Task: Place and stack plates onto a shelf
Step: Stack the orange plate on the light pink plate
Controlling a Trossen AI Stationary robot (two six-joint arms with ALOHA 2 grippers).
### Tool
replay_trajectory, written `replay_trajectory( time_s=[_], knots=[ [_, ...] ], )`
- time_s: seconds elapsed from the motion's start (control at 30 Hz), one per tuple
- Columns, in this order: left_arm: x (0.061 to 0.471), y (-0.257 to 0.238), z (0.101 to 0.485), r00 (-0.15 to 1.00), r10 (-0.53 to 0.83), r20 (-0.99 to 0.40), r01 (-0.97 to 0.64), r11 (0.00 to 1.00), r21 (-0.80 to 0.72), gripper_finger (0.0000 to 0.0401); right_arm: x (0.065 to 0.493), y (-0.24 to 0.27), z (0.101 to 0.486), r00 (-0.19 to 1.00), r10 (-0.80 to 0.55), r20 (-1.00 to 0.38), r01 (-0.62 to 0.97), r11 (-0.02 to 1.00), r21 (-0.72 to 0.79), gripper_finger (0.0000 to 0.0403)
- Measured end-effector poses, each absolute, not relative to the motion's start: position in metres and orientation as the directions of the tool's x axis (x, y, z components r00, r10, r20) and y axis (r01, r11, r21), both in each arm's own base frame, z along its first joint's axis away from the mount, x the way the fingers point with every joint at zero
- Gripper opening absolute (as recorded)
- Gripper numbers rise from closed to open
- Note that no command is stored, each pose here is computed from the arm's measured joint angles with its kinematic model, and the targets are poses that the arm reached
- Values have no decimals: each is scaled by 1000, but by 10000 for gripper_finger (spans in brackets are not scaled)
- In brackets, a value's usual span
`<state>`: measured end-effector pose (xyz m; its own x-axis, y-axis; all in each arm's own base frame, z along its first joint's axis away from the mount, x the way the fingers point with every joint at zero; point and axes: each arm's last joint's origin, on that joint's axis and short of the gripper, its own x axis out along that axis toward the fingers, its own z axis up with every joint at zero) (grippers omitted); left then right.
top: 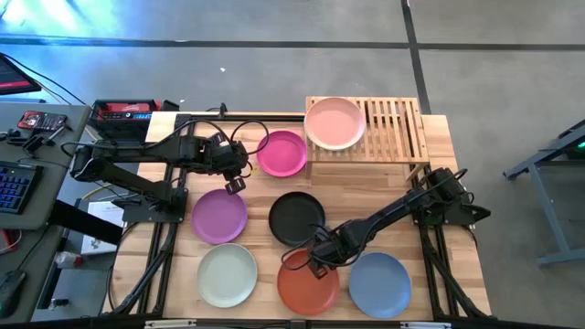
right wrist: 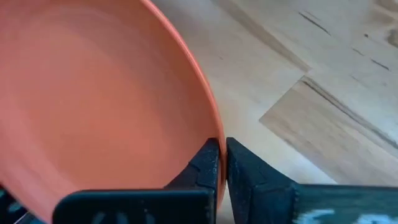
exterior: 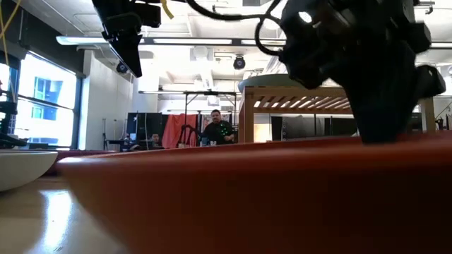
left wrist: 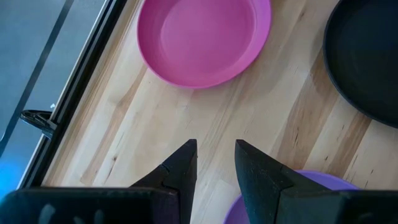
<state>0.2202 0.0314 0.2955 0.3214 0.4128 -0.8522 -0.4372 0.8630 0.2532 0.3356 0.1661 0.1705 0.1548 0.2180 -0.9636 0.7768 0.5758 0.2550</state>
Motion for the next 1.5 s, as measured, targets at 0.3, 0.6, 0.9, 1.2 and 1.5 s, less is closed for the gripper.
replay_trajectory(
  time_s=[0.3,0.6,0.9,1.2,1.5],
  knots=[
    [220,31,295,321,412,-852,-437,863,253,99,339,168,210,93,189,-978,762,618,192,0],
    [220,31,295,321,413,-852,-438,863,253,99,338,163,251,47,107,-993,748,655,106,0],
    [220,31,295,321,413,-852,-438,863,253,99,341,136,294,31,40,-999,711,701,50,0],
    [220,31,295,321,413,-852,-438,863,253,99,345,82,345,134,-7,-991,633,770,80,0],
    [221,31,295,324,413,-851,-439,863,252,99,305,0,403,297,-107,-949,651,750,120,0]
  ],
)
